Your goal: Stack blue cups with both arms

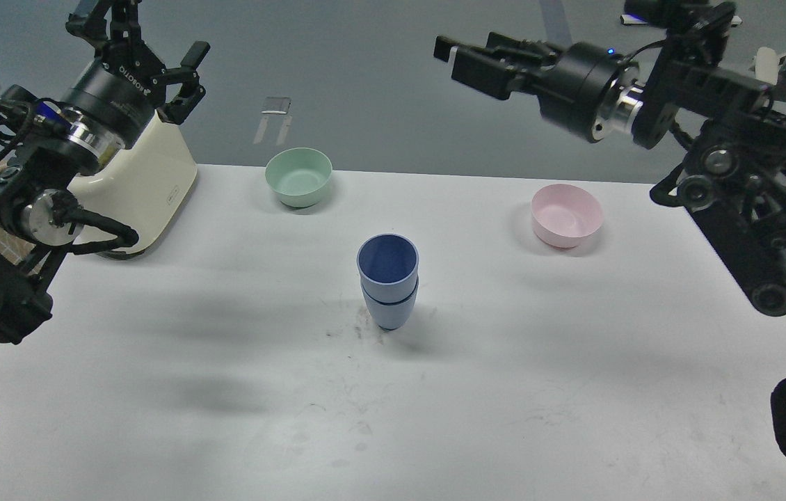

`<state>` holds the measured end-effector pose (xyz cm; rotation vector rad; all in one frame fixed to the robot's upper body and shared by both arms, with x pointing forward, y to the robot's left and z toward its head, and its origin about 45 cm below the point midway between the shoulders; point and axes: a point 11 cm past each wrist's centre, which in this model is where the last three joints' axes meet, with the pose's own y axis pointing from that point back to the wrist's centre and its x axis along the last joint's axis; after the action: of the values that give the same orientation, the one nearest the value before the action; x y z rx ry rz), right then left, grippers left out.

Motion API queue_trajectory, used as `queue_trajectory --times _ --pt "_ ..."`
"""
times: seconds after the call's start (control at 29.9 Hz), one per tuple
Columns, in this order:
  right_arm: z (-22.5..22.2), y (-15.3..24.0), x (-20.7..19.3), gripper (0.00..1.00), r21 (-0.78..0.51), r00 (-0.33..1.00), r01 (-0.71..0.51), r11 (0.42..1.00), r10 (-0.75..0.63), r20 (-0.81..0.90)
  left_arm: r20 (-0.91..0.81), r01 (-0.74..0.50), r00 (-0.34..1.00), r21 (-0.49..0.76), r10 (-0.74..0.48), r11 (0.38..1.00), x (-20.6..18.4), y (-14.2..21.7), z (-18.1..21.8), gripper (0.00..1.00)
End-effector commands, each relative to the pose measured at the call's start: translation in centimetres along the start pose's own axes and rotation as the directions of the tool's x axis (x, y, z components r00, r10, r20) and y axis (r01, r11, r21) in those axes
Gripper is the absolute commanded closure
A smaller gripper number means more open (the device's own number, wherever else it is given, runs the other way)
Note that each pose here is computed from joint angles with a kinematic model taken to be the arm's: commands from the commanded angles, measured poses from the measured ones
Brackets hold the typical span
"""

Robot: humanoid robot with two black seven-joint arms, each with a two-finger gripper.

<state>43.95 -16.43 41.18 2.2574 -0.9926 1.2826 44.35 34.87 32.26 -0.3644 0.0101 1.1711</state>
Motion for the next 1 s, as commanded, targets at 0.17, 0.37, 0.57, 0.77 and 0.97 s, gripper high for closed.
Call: queue_trajectory --times 0.17,0.37,0.57,0.77,0.97 --pt "10.0 4.3 3.7 0.00 -0.149 0.860 -0.166 0.975 0.217 0.462 -0.003 -0.019 1.000 -0.009 0.019 1.000 0.6 0.1 0.2 0.02" --pt "14.8 8.2 3.8 0.00 -0.232 0.676 -0.242 0.942 0.335 0.657 -0.062 -0.056 0.997 -0.048 0.053 0.997 1.6 0.3 1.0 0.03" --pt "18.3 11.1 3.2 0.00 -0.307 0.438 -0.325 0.895 0.430 0.789 -0.091 -0.091 0.992 -0.055 0.086 0.994 2.4 0.4 1.1 0.02" --pt "18.5 11.4 3.3 0.00 -0.305 0.380 -0.353 0.884 0.434 0.817 -0.107 -0.093 0.991 -0.063 0.086 0.994 2.2 0.2 0.9 0.02" --pt "18.2 11.4 3.6 0.00 -0.296 0.368 -0.368 0.881 0.431 0.824 -0.120 -0.098 0.989 -0.063 0.090 0.993 1.9 0.0 0.5 0.02"
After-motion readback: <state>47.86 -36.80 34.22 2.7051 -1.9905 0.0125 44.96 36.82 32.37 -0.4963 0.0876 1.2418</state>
